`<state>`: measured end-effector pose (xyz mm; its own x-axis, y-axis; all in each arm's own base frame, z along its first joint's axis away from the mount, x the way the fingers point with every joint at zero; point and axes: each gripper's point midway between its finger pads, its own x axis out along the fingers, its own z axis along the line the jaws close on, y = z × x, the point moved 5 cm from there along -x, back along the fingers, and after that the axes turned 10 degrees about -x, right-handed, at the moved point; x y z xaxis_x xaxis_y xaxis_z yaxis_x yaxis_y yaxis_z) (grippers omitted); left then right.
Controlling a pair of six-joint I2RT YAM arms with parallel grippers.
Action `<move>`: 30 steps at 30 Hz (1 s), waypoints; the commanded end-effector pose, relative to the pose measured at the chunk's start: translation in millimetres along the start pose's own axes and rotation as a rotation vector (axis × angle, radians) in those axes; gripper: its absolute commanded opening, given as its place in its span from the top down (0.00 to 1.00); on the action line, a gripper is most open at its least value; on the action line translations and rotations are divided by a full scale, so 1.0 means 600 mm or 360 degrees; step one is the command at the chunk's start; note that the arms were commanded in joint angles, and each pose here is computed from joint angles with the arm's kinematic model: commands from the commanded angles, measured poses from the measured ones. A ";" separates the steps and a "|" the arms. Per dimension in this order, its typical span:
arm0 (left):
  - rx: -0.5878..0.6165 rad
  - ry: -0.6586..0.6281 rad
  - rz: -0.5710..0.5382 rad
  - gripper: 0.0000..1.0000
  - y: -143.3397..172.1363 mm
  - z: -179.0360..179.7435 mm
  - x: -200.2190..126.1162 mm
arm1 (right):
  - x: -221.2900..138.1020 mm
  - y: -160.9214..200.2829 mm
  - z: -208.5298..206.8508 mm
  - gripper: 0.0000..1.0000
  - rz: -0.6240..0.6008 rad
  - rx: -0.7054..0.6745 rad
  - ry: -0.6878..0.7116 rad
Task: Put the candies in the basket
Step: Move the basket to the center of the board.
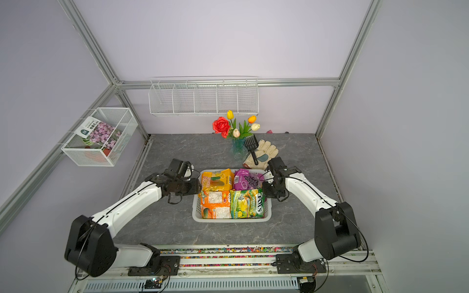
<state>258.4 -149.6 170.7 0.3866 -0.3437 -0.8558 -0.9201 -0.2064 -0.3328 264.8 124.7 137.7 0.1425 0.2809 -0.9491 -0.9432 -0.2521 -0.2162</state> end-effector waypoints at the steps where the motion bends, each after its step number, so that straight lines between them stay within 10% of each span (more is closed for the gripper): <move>1: -0.0088 -0.0080 -0.0139 0.44 0.013 0.025 -0.049 | 0.021 0.013 0.065 0.83 0.0116 -0.0369 -0.0216; 14: -0.0351 -0.0344 -0.0893 0.25 -0.068 0.114 -0.182 | -0.004 0.026 0.064 0.64 0.0062 -0.0215 -0.0082; 18: -0.0424 -0.0526 -0.1132 0.21 -0.108 0.134 -0.183 | -0.057 0.002 0.060 0.46 -0.0264 -0.0246 -0.0007; 23: -0.0136 -0.0289 -0.1159 0.12 -0.145 0.094 -0.139 | -0.170 -0.041 0.020 0.30 -0.0848 -0.0213 0.0300; 25: -0.0032 -0.0357 -0.1198 0.11 -0.156 0.097 -0.131 | -0.207 -0.047 -0.012 0.04 -0.1090 -0.0174 0.0528; 30: 0.0288 -0.0298 -0.1341 0.02 -0.157 0.091 -0.100 | -0.232 -0.017 -0.126 0.01 -0.1433 0.0137 0.1050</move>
<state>308.7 -55.2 221.6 0.8807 0.0488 -0.4712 -0.4424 -0.2711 -0.8549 269.1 57.4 258.3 0.8529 0.0185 -0.5217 -0.5144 -0.1403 -0.8460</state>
